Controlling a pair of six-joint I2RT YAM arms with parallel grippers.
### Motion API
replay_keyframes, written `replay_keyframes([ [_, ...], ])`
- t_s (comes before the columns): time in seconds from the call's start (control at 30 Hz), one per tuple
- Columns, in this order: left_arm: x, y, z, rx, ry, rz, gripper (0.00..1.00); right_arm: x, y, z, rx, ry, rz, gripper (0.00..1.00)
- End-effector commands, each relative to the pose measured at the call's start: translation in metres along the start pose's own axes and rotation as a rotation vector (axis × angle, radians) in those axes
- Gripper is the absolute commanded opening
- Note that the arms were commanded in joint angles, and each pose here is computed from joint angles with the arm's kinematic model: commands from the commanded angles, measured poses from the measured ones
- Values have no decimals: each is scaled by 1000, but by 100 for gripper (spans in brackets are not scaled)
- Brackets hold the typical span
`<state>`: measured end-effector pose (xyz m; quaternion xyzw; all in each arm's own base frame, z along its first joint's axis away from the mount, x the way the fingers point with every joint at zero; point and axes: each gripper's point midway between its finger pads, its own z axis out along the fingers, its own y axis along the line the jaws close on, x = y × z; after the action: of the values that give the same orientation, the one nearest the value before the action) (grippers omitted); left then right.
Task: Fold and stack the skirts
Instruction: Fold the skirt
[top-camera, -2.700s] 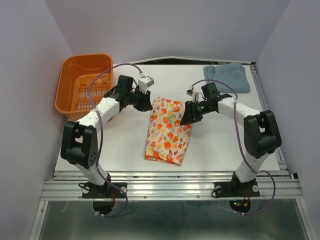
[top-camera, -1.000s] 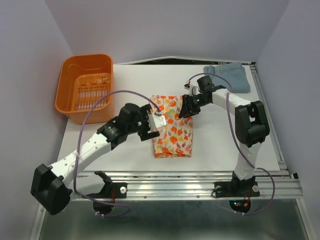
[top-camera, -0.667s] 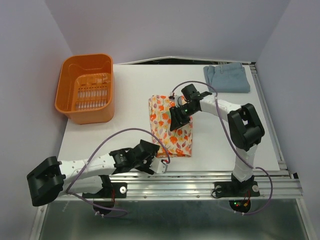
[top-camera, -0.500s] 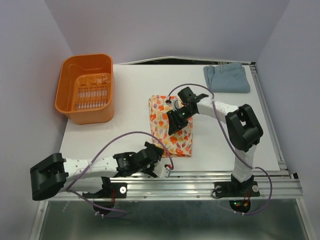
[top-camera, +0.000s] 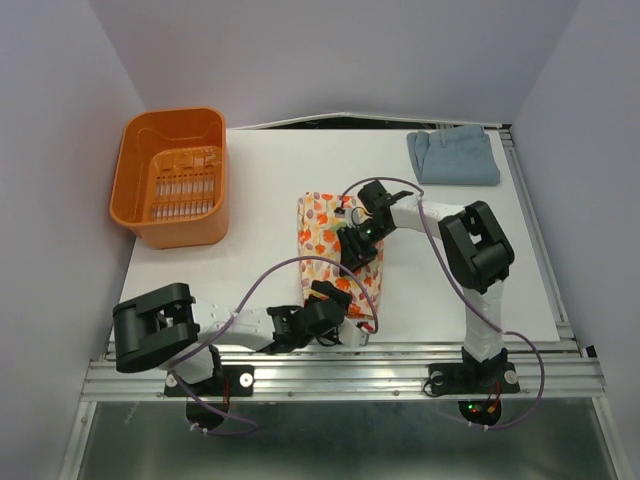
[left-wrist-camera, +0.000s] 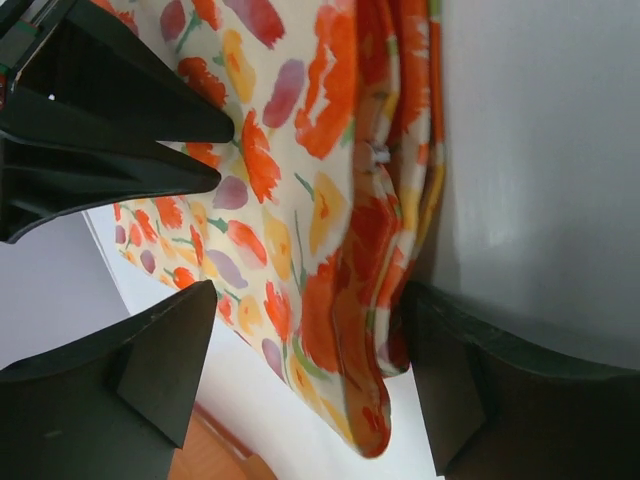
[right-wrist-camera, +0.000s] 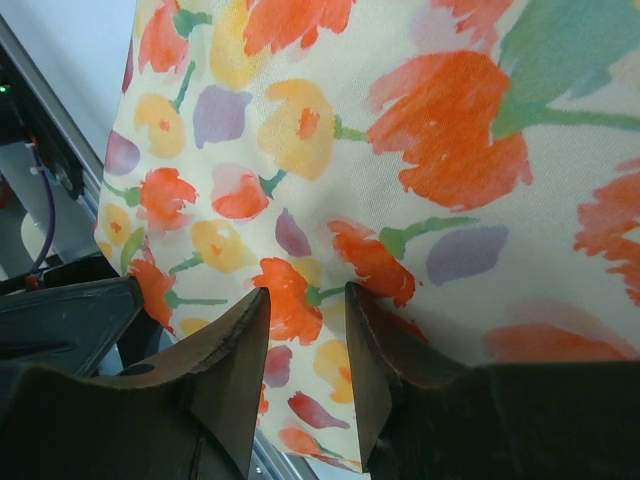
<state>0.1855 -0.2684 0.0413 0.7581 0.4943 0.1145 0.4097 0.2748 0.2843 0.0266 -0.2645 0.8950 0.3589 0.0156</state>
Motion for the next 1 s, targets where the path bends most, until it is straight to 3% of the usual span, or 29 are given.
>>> replay_keyframes([
  [0.0,13,-22,6,72,75,-17,84,28,-23,19,49,102,38,42],
  [0.33,-10,1,-15,67,-22,-129,60,36,-25,20,50,120,41,42],
  [0.43,-11,2,-19,93,-34,-154,43,36,-22,18,39,115,31,42],
  [0.47,-8,2,-18,107,-25,-169,27,38,-20,18,33,117,30,42],
  [0.53,-7,6,-16,108,-19,-195,17,37,-14,14,14,107,18,41],
  [0.57,-3,8,-15,118,-11,-218,6,37,-12,13,8,104,13,42],
  [0.63,-3,16,-13,114,-17,-252,0,37,-10,11,4,98,2,42],
  [0.83,-10,24,-15,194,-59,-315,0,32,-5,4,9,73,-29,43],
  [0.97,-10,11,-21,280,-72,-307,0,-3,-3,-14,87,-20,-108,47],
])
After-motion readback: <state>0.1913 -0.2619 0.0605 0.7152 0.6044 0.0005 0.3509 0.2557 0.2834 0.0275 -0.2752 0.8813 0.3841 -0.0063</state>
